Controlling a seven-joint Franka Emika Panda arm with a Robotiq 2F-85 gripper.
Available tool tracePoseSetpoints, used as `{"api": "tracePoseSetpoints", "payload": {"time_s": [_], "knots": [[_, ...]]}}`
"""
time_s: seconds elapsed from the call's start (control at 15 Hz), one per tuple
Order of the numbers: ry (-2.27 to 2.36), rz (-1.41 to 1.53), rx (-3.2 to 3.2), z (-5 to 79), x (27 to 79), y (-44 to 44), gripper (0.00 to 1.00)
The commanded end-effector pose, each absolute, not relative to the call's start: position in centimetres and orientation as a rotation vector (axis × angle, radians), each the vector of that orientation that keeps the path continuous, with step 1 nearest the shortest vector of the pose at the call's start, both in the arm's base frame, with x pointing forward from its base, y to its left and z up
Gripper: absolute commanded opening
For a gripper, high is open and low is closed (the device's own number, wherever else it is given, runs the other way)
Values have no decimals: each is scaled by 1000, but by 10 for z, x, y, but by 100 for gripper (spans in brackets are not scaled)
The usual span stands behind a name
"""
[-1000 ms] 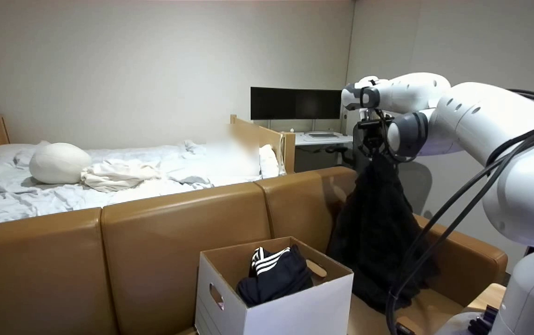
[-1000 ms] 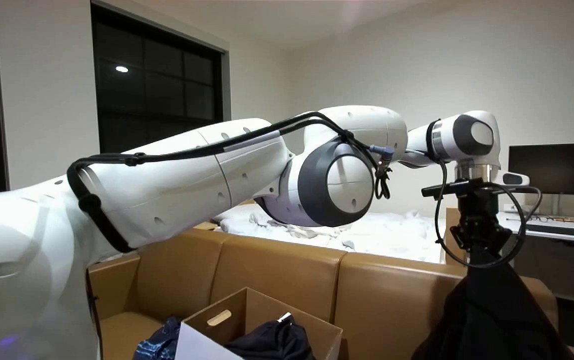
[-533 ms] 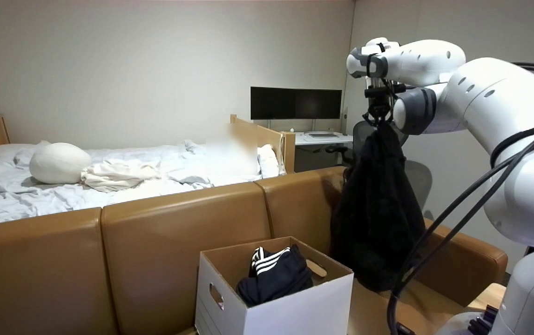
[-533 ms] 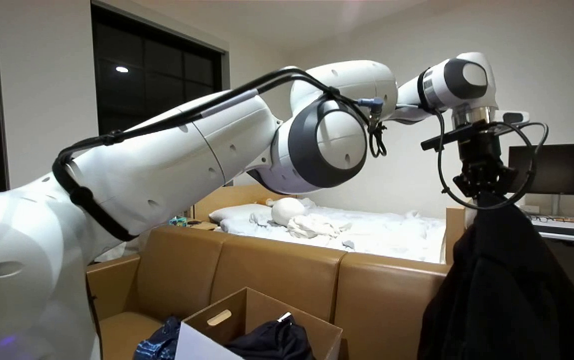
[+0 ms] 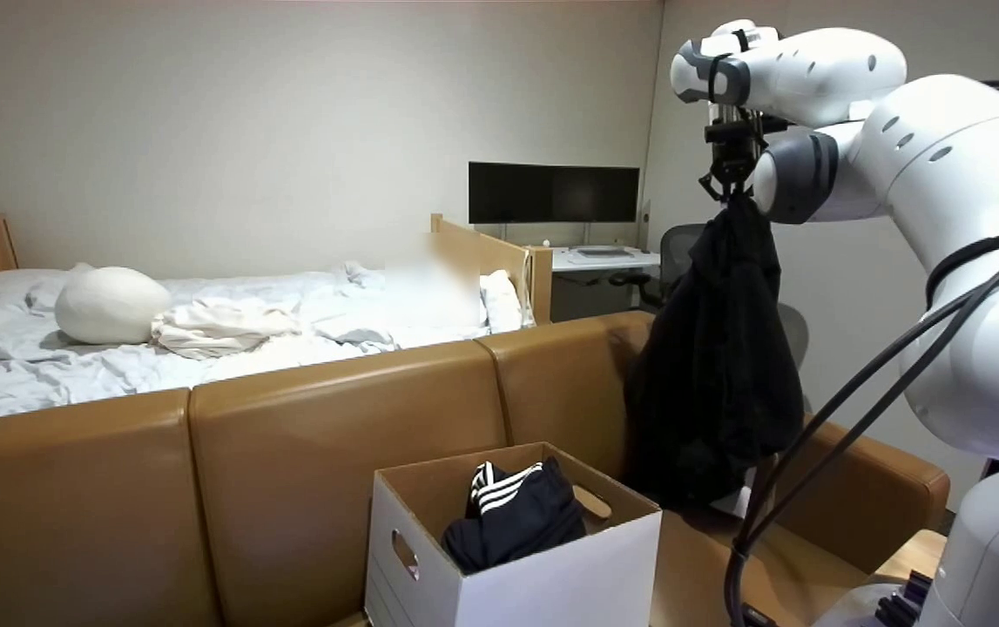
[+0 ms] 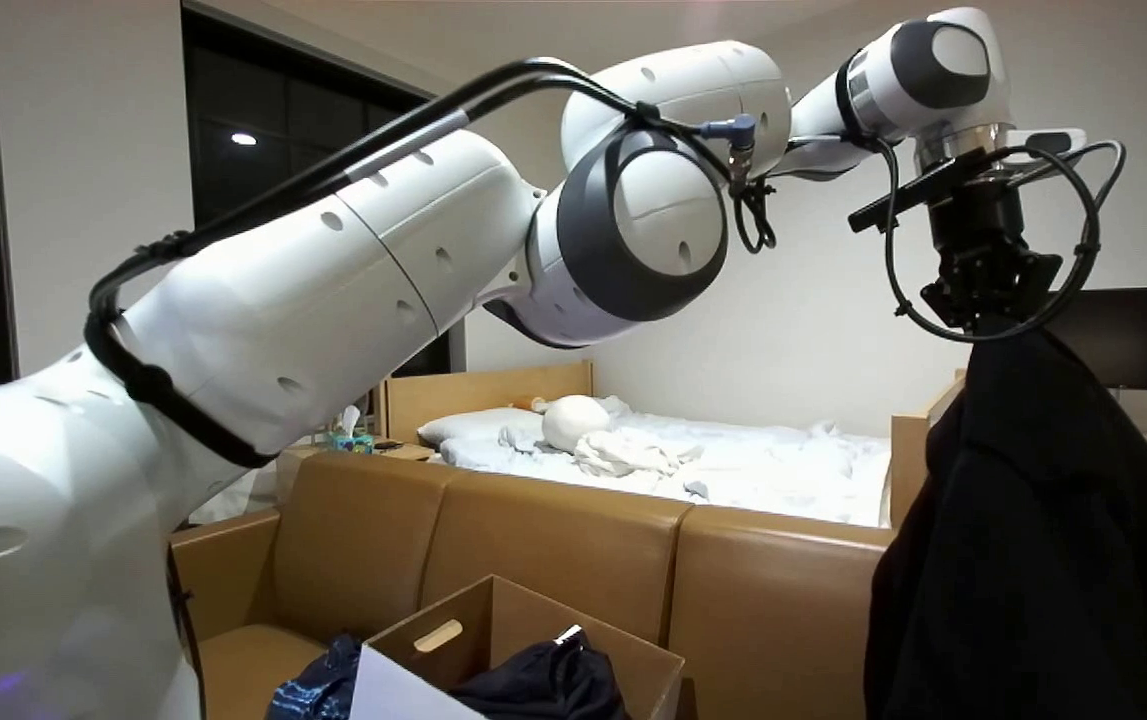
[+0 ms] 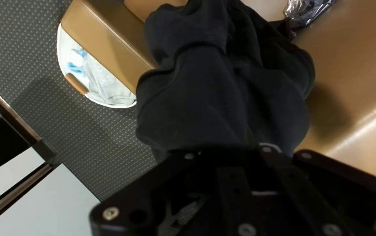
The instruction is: Put the black jersey in the box
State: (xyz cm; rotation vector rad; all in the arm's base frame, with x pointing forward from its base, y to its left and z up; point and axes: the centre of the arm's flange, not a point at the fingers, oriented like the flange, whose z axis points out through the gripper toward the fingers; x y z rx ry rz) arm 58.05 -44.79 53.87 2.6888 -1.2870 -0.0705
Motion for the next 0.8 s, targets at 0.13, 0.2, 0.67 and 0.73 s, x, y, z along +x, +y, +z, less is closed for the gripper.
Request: {"api": "tracePoseSetpoints", "payload": {"time_s": [0.13,0.2,0.67,0.73], "knots": [[-1196,174,2668,584,553,-410,4],[-1169,237,2671,595,550,-404,4],[-817,515,2689,681,541,-330,4],[-771,553,2689,693,540,-319,4]]}}
